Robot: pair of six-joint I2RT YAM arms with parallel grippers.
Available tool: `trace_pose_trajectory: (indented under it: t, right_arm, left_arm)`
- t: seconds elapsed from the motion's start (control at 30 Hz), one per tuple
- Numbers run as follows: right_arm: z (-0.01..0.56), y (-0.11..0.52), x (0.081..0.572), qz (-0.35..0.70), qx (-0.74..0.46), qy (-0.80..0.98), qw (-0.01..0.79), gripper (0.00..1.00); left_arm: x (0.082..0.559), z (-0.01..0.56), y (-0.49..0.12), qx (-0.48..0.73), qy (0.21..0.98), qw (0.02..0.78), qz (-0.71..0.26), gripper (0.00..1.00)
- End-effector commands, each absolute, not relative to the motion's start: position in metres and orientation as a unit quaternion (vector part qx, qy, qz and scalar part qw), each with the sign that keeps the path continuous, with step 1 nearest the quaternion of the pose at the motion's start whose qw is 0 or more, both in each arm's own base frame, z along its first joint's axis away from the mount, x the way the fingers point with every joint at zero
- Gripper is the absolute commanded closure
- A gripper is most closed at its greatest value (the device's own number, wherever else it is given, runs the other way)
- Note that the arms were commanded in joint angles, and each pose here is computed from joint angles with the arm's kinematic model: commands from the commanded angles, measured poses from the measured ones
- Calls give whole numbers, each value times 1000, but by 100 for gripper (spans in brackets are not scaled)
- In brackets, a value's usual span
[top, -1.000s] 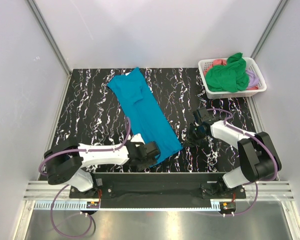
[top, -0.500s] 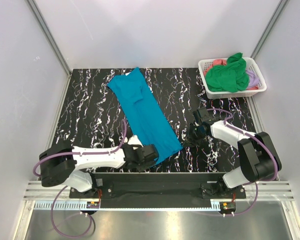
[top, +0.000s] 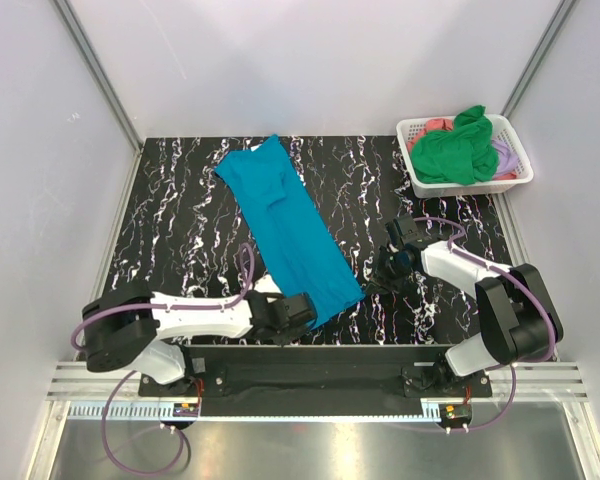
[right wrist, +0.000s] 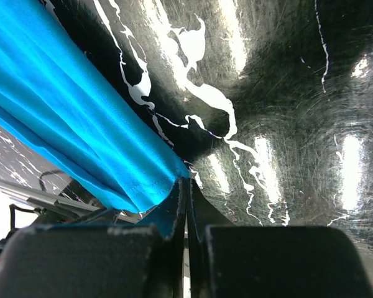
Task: Fold and stack the t-shirts
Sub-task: Fold the tshirt
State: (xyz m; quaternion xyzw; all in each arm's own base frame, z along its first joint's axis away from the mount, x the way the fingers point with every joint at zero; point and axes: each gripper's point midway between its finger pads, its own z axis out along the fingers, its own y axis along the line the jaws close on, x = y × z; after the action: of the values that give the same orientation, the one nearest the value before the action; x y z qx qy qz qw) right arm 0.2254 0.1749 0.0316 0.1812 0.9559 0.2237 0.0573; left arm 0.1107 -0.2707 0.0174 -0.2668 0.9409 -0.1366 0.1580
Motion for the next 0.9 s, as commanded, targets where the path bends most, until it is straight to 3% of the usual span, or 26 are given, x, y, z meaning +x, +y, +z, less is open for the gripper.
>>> trace_pose_trajectory:
  t: [0.0, 0.13, 0.43, 0.63, 0.87]
  right_arm:
    - [39, 179, 222, 237, 163, 956, 61, 100]
    - [45, 173, 222, 227, 158, 958, 74, 100]
    - [85, 163, 231, 213, 155, 956, 126, 100]
    - [90, 175, 263, 213, 144, 958, 128, 100]
    - [109, 195, 320, 220, 127, 954, 156, 100]
  left_arm:
    - [118, 21, -285, -259, 940, 173, -142, 79]
    - [119, 26, -286, -246, 945, 177, -122, 100]
    - [121, 77, -285, -267, 927, 192, -180, 100]
    - [130, 75, -280, -288, 916, 181, -212, 100]
    - [183, 81, -262, -299, 908, 202, -212, 100]
